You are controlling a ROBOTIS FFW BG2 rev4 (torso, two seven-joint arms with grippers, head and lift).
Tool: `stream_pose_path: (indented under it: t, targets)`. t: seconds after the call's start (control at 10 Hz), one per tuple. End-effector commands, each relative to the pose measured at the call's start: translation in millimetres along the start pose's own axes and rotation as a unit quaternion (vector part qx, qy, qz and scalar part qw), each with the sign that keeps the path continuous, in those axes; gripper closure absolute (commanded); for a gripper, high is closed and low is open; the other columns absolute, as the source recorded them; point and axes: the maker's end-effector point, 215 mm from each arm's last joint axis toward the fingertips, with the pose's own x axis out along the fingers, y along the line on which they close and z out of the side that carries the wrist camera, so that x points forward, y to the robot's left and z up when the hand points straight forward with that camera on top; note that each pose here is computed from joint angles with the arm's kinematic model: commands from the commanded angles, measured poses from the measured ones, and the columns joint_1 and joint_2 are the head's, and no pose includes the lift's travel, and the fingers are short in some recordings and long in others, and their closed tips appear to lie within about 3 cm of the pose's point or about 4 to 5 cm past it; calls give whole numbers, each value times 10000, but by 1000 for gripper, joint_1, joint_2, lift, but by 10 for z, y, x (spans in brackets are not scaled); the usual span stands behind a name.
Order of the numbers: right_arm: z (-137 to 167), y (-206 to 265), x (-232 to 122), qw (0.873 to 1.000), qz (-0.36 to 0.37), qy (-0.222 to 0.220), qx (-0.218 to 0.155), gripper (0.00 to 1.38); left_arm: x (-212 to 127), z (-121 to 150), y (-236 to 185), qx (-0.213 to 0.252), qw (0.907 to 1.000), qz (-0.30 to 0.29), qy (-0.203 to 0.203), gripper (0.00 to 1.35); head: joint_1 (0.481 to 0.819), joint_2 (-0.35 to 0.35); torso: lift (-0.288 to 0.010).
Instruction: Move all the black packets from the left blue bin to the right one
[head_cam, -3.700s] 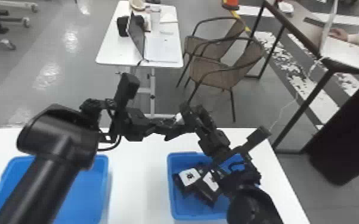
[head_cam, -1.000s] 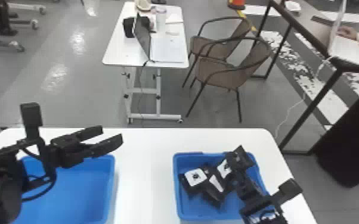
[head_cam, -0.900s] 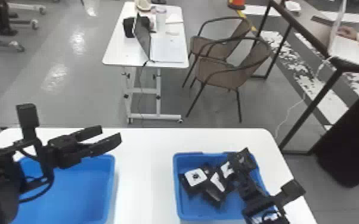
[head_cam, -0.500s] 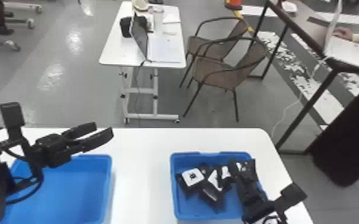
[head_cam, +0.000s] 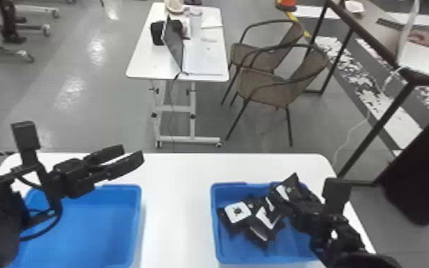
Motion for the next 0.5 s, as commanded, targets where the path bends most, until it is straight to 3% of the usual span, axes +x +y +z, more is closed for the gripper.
stream_pose_path:
  t: [0.0,0.2,0.4]
  targets:
    - [180,-299,-95,9963,-473,106,-715,335,-6,-1,5,-12,10000,11,-5,274,695,-124,0]
    - [239,-644,-285,9932,-812,-92,-825,337,-2,-3,14,4,10000,33,-6,271,695,-171,0]
    - [275,-586,-525,9915,-741,-952,-496,341,-165,18,219,510,9979,404,-41,274,695,-200,0]
